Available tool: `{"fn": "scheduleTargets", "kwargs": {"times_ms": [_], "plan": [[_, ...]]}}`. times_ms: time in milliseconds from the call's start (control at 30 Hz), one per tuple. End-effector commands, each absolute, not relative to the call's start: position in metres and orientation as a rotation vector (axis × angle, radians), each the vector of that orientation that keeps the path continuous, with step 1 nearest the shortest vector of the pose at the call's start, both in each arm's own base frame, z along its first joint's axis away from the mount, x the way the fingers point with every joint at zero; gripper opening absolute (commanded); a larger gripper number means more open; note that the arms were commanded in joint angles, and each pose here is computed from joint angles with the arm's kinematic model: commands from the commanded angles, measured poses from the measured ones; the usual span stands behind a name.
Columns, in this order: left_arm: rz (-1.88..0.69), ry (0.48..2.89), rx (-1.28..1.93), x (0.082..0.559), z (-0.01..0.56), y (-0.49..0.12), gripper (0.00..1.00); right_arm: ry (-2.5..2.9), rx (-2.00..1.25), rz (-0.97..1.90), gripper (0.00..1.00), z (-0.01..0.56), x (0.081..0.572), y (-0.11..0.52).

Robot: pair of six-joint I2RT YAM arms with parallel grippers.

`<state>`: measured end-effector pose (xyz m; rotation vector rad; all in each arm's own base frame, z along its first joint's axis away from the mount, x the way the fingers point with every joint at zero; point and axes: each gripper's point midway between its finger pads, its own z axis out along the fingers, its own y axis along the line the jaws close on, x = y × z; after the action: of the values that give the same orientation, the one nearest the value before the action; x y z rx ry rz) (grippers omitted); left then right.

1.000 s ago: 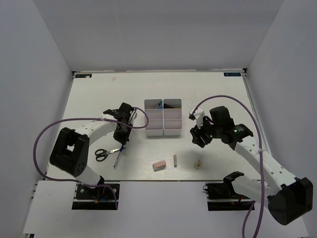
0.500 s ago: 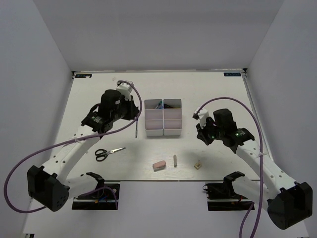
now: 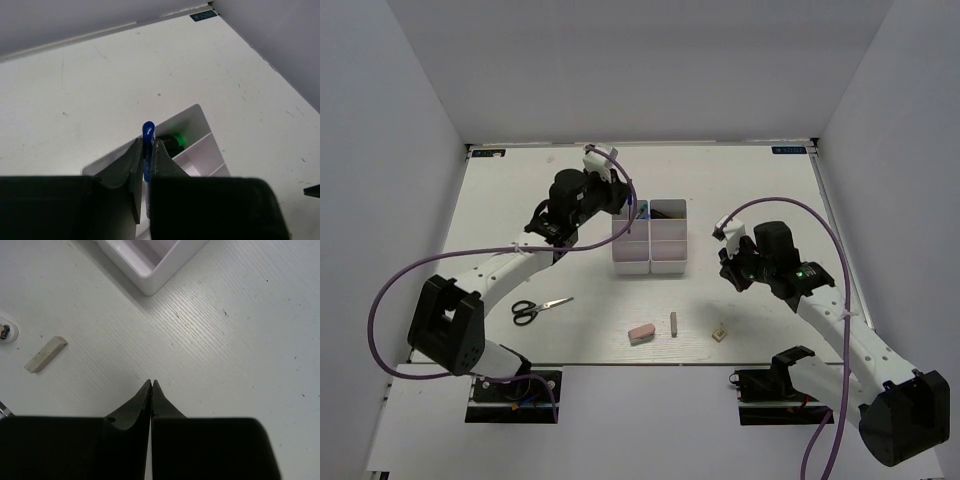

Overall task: Sort the stationery into containers
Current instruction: Place the pen in the storage box.

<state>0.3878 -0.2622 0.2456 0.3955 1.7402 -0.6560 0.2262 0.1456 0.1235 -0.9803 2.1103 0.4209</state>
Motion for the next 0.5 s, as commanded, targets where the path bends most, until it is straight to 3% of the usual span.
{"fn": "scheduleTargets", "kwargs": {"times_ms": [0,233,333,400,433,467], "plan": [[-0.631,1.601,0.442,0.398,0.278,-0.271,0.0,2.074,-0.958,0.427,0.0,0.13,0.231,0.147],[-0.571,1.632,0.446,0.41,0.24,-0.271,0.0,2.08,-0.974,0.429,0.01,0.126,0.231,0.148],[-0.574,1.644,0.448,0.404,0.228,-0.271,0.02,2.079,-0.976,0.432,0.19,0.126,0.231,0.149],[-0.562,1.653,0.449,0.4,0.222,-0.268,0.08,2.083,-0.985,0.431,0.26,0.124,0.229,0.148],[-0.558,1.656,0.45,0.399,0.221,-0.269,0.21,2.089,-0.987,0.435,0.29,0.123,0.229,0.148],[-0.558,1.656,0.45,0.397,0.221,-0.269,0.26,2.083,-0.988,0.435,0.31,0.123,0.23,0.149]]}}
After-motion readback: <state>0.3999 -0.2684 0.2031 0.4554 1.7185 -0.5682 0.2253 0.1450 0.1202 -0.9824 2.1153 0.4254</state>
